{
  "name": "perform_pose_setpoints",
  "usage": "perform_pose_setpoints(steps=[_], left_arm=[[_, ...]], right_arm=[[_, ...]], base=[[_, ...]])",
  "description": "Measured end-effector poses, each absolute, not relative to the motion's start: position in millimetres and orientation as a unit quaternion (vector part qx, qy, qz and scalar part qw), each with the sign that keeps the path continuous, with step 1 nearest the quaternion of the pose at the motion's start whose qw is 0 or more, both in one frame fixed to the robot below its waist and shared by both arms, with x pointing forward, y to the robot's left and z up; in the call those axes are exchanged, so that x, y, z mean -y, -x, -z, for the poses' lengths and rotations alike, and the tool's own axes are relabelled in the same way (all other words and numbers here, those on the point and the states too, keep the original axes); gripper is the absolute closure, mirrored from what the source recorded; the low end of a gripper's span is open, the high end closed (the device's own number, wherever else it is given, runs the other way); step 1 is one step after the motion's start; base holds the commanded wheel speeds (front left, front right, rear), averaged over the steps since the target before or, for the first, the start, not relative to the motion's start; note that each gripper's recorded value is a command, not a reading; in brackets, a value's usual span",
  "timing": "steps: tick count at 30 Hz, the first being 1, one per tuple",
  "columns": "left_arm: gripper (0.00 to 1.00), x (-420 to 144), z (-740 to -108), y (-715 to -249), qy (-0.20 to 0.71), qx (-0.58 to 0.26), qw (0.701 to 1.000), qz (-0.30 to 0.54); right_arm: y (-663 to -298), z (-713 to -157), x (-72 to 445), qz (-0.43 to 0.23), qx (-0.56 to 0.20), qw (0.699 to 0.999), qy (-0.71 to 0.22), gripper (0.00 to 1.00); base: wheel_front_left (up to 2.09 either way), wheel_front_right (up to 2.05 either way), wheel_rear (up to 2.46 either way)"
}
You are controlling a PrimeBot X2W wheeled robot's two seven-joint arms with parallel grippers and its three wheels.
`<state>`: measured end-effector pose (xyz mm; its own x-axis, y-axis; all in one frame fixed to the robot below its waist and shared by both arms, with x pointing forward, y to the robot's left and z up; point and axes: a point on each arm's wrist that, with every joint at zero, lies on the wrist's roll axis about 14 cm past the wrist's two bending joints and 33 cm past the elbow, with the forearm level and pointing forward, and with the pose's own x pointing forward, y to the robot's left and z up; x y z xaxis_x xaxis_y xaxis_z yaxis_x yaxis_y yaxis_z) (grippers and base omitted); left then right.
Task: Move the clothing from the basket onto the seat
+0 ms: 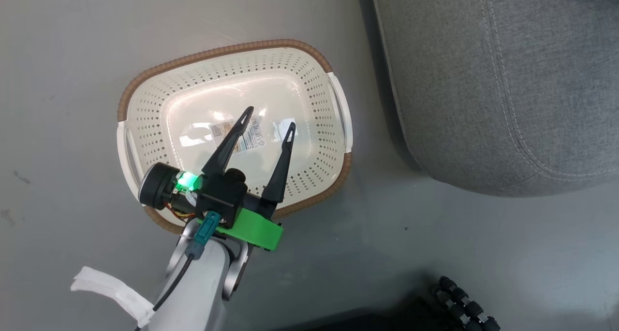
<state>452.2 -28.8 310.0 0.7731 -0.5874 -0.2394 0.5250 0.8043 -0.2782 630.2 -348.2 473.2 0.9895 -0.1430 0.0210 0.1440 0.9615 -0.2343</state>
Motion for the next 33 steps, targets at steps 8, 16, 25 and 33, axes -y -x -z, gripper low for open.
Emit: perform_pose_setpoints(steps=[8,16,25,33], left_arm=[[0.00,27,-319,-457,0.093,-0.148,0.939,0.296],[0.00,29,-351,-449,0.090,-0.125,0.940,0.304],[0.00,26,-402,-429,0.105,-0.092,0.946,0.293],[0.00,4,-457,-421,0.099,-0.032,0.962,0.254]], right_arm=[[-612,-440,339,0.065,-0.050,0.992,0.100,1.00],[-583,-473,339,0.063,-0.036,0.992,0.108,0.00],[-538,-546,329,0.048,0.041,0.991,0.119,0.00],[-482,-617,297,0.016,0.145,0.982,0.116,0.00]], base=[[0.00,0.00,0.00],[0.00,0.00,0.00],[0.00,0.00,0.00],[0.00,0.00,0.00]])
